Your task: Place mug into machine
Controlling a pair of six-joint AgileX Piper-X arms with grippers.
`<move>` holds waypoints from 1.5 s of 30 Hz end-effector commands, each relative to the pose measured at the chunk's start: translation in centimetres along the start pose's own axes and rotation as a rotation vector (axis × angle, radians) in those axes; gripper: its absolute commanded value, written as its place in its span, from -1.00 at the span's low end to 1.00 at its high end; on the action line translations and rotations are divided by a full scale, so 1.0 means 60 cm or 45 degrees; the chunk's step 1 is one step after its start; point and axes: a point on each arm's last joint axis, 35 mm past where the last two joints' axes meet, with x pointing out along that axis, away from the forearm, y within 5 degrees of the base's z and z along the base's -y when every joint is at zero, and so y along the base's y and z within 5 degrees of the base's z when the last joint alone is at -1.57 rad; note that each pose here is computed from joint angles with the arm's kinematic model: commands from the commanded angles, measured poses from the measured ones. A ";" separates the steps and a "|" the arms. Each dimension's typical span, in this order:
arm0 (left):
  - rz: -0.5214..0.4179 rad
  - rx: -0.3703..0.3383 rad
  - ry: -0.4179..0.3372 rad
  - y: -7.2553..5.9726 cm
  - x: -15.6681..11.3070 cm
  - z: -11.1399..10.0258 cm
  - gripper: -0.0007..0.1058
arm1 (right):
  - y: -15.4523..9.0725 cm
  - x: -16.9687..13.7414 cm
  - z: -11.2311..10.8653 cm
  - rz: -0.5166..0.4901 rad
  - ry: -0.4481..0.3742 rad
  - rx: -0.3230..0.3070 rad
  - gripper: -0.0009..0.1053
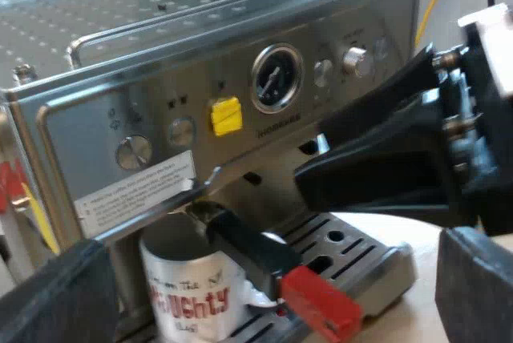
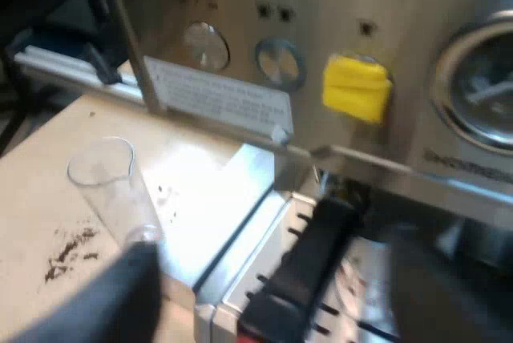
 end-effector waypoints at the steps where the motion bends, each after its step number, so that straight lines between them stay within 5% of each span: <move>1: -0.026 -0.117 -0.008 -0.003 -0.004 0.007 0.54 | -0.007 -0.013 0.011 0.002 -0.018 0.010 0.34; 4: -0.036 -0.181 -0.042 -0.007 -0.010 0.021 0.54 | -0.033 -0.065 0.021 0.018 -0.008 -0.005 0.34; 8: 0.009 -0.184 -0.076 -0.010 -0.010 0.050 0.54 | -0.064 -0.104 0.026 0.049 -0.012 -0.125 0.34; 16: 0.217 -0.216 -0.071 0.011 0.036 0.136 0.54 | -0.196 -0.154 0.018 -0.173 0.028 0.083 0.34; 21: 0.339 -0.263 -0.073 0.049 0.047 0.174 0.54 | -0.266 -0.184 -0.012 -0.296 0.144 0.172 0.34; 25: 0.409 -0.261 -0.123 0.051 0.037 0.188 0.54 | -0.297 -0.198 -0.027 -0.415 0.218 0.191 0.34; 27: 0.432 -0.253 -0.136 0.047 0.030 0.194 0.54 | -0.343 -0.221 -0.050 -0.586 0.307 0.241 0.34; 37: 0.706 -0.202 -0.122 0.033 -0.012 0.178 0.54 | -0.391 -0.299 -0.080 -0.859 0.392 0.258 0.34; 45: 0.746 -0.172 -0.177 -0.023 -0.100 0.144 0.54 | -0.336 -0.363 -0.099 -0.933 0.247 0.270 0.34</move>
